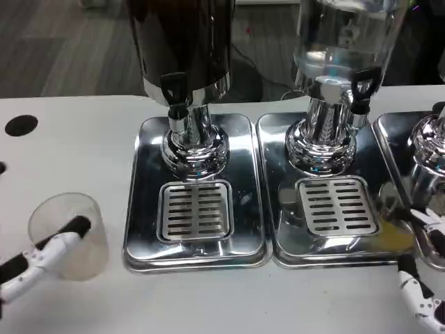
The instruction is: Grasp the cup under the faucet to collect the drink, then remove the cup.
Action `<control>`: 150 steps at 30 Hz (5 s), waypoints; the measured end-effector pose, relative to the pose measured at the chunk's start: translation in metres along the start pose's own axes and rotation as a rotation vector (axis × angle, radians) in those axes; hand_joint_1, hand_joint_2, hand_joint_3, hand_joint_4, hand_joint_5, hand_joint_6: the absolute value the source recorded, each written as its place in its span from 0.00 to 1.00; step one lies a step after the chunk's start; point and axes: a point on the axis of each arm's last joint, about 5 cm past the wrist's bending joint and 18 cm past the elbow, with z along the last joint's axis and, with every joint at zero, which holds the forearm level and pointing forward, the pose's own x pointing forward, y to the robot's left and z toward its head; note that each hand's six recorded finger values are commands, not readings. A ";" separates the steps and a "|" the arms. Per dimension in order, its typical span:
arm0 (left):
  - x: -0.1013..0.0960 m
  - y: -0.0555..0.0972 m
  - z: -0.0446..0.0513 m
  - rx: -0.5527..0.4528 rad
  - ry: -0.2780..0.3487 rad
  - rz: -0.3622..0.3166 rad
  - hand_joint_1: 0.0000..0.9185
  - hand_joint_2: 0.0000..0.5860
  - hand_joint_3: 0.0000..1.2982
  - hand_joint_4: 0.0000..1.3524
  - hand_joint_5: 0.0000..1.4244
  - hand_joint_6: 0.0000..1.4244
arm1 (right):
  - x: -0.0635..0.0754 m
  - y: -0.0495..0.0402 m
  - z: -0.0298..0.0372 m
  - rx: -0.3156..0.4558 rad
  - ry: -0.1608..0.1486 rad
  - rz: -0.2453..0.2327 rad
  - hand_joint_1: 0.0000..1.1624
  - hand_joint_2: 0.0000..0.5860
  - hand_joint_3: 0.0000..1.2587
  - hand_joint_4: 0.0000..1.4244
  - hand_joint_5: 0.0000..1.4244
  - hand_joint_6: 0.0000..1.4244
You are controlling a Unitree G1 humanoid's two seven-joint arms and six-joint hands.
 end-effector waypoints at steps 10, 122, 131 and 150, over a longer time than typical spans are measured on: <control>0.017 -0.019 -0.0112 0.038 0.071 0.019 0.17 0.09 0.12 0.10 0.25 0.43 | -0.003 0.0023 -0.0026 0.003 0.007 0.028 0.51 0.85 0.18 0.07 0.03 0.00; 0.011 -0.049 0.0266 0.156 -0.046 -0.029 0.33 0.19 0.42 0.49 0.60 0.64 | -0.010 0.0061 -0.0133 0.054 -0.028 0.090 0.50 0.82 0.17 0.08 0.05 0.02; 0.012 -0.033 0.0270 0.132 -0.052 0.049 0.33 0.20 0.42 0.49 0.60 0.64 | -0.008 0.0067 -0.0129 0.057 -0.035 0.097 0.50 0.82 0.17 0.08 0.05 0.02; 0.049 -0.041 0.0795 0.063 -0.160 0.028 0.33 0.20 0.42 0.48 0.60 0.65 | -0.015 0.0036 -0.0172 0.070 -0.025 0.104 0.49 0.82 0.17 0.08 0.06 0.02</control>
